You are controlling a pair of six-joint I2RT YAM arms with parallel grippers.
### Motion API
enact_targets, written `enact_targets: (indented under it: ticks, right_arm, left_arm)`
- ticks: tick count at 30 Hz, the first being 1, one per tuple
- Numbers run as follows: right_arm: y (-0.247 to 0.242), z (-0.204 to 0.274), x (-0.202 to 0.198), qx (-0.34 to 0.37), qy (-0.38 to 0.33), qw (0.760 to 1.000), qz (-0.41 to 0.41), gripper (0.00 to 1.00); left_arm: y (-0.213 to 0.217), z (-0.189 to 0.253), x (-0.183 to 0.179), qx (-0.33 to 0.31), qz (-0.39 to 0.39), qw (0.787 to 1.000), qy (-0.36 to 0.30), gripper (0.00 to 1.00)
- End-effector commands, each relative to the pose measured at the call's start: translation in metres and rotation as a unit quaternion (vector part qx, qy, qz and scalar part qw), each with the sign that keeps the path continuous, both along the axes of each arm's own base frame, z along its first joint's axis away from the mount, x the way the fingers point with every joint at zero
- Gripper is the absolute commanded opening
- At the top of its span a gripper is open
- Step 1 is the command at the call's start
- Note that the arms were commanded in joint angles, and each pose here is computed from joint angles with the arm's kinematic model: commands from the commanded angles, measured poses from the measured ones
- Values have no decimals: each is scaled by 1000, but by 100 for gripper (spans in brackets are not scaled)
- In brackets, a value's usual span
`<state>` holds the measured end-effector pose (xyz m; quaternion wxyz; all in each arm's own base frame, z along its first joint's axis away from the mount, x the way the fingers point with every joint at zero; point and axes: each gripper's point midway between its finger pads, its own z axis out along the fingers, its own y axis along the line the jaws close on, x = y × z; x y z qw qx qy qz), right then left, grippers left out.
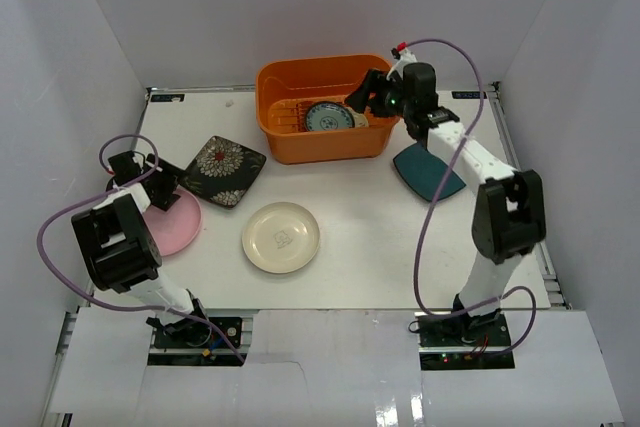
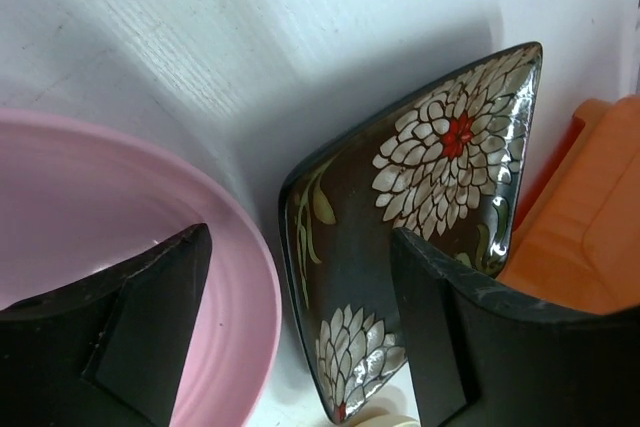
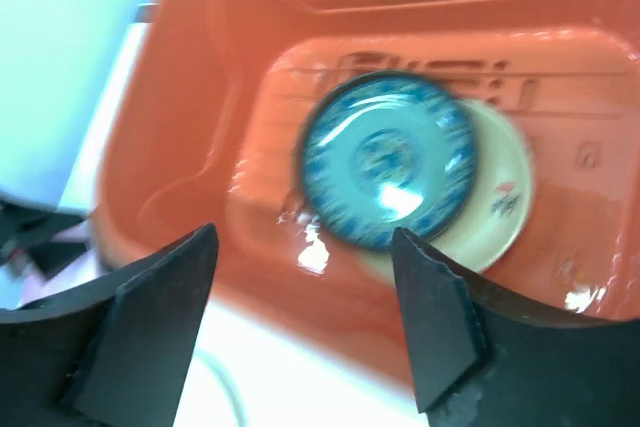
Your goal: Place the plates into the plastic bin on the countertop
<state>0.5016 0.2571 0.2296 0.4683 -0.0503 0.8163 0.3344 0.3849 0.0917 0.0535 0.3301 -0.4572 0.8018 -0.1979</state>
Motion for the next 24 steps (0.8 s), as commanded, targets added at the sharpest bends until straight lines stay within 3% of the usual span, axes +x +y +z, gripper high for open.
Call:
enact_targets:
  ticks: [1, 6, 9, 14, 18, 24]
  right_arm:
    - [26, 49, -57, 57, -87, 994, 39, 74]
    - [52, -13, -129, 38, -56, 995, 68, 65]
    - [67, -74, -164, -4, -1, 995, 97, 67]
    - [64, -133, -192, -47, 57, 990, 118, 78]
    - [80, -154, -221, -57, 84, 982, 160, 78]
    - [82, -187, -240, -101, 105, 976, 163, 70]
  left_arm:
    - [-2, 26, -1, 18, -16, 999, -34, 81]
    - [-17, 60, -18, 53, -29, 996, -63, 77]
    - [-28, 60, -41, 85, -36, 995, -45, 72]
    - [-54, 54, -66, 161, -80, 984, 18, 68]
    - [-54, 38, -80, 209, -88, 971, 80, 69]
    - [-65, -6, -90, 209, -126, 955, 171, 68]
